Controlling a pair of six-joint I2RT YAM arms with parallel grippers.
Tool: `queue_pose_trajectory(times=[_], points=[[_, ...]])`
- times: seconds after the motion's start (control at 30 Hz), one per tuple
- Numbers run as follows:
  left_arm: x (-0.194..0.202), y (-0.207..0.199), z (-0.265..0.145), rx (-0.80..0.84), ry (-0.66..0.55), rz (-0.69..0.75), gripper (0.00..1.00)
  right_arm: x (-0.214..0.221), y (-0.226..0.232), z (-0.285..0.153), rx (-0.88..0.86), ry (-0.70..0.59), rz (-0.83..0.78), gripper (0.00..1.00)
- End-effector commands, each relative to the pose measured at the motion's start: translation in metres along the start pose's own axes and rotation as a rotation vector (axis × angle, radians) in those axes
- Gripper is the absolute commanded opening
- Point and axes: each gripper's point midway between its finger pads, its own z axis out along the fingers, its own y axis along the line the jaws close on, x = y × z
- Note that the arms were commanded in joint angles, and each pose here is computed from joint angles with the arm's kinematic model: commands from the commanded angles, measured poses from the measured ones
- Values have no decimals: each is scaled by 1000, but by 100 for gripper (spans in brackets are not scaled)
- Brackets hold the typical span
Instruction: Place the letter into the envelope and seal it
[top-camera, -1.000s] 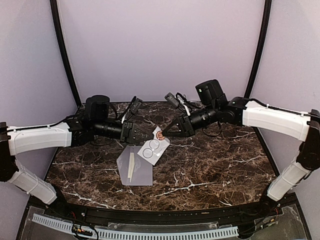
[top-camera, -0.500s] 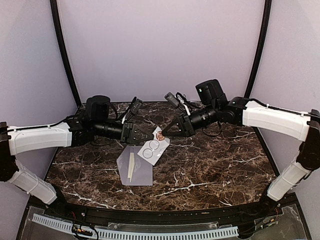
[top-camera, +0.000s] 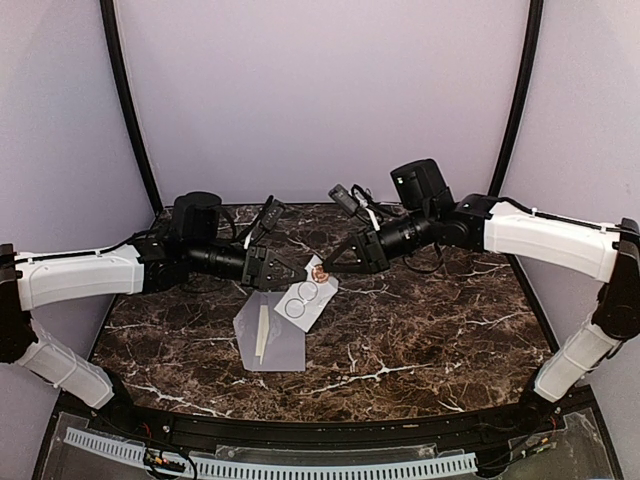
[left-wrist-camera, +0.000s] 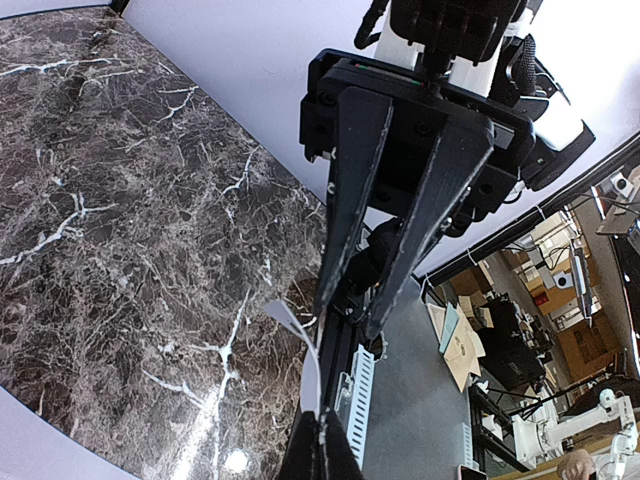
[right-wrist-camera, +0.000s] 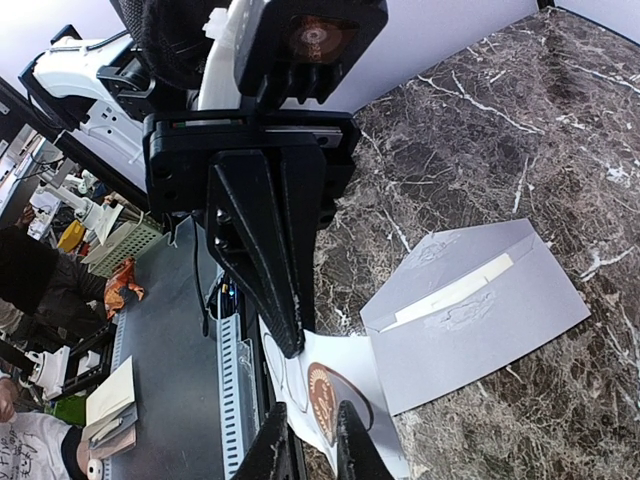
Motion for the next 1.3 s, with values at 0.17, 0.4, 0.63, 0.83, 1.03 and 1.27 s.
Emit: queue_pose_trajectory(times=[0.17, 0.4, 0.63, 0.83, 1.03, 1.27], points=[[-8, -11, -2, 27, -18, 33, 0, -4, -2, 6, -22, -7, -9, 14], [-9, -8, -2, 9, -24, 21, 0, -6, 0, 5, -21, -14, -15, 0], [-10, 1, 0, -30, -27, -27, 0, -6, 2, 6, -25, -10, -21, 0], [-7, 16, 4, -80, -16, -99, 0, -5, 6, 9, -34, -2, -34, 0], [-4, 21, 7, -89, -6, -122, 0, -1, 5, 14, -32, 18, -33, 0], [-5, 21, 6, -91, -9, -126, 0, -2, 6, 14, -30, 17, -39, 0]])
